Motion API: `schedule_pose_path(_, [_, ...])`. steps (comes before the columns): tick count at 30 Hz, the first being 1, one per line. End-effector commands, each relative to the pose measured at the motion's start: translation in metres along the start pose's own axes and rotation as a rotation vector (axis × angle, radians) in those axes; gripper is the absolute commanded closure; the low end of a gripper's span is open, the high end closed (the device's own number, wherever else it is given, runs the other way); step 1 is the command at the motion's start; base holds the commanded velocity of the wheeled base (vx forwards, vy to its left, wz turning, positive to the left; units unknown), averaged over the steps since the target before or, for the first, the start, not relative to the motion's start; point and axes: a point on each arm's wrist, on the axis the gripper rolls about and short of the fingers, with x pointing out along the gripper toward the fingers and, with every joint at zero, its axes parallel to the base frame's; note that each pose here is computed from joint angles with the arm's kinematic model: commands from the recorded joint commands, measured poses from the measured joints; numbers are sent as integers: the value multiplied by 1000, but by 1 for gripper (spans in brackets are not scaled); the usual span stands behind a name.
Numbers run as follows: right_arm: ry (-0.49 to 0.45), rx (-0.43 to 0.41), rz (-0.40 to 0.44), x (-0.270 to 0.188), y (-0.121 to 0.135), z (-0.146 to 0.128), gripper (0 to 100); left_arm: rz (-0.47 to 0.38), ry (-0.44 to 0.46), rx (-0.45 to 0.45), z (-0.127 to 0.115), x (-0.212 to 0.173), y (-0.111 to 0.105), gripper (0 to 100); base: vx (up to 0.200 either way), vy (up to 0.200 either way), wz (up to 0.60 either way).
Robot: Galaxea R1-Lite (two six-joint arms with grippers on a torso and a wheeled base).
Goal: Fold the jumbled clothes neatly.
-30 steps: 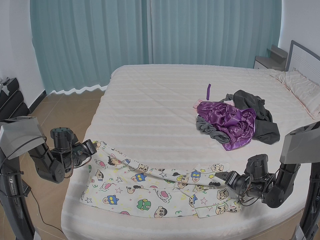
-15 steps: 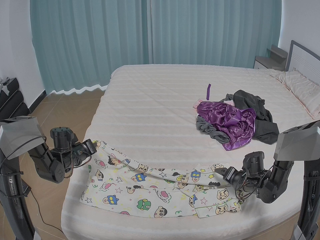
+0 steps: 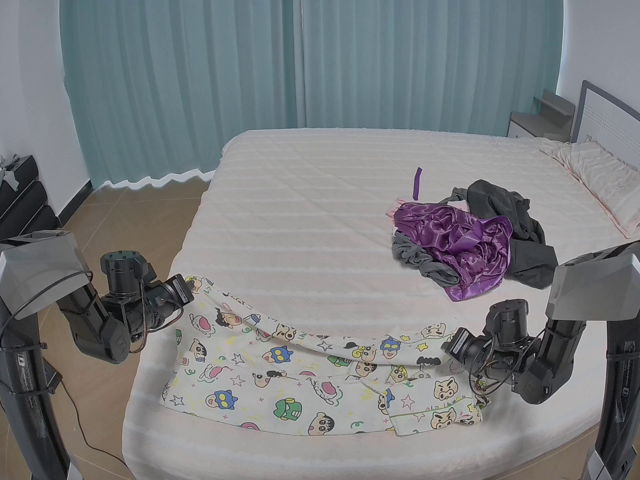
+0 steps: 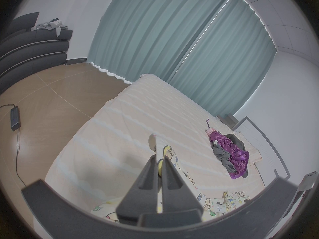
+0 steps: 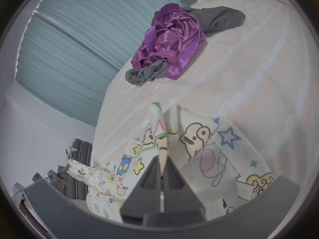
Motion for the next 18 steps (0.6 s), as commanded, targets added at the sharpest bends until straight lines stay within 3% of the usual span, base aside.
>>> schedule_pose_path(1, [-55, 19, 46, -12, 10, 16, 100, -4, -20, 5, 5, 2, -2, 100, 0, 0, 0])
schedule_pose_path(9, [-104, 78, 86, -20, 18, 30, 100, -9, -40, 6, 9, 7, -2, 100, 0, 0, 0])
schedule_pose_path(18, [-124, 85, 108, -22, 18, 31, 100, -2, -67, -1, 14, 6, 4, 100, 0, 0, 0])
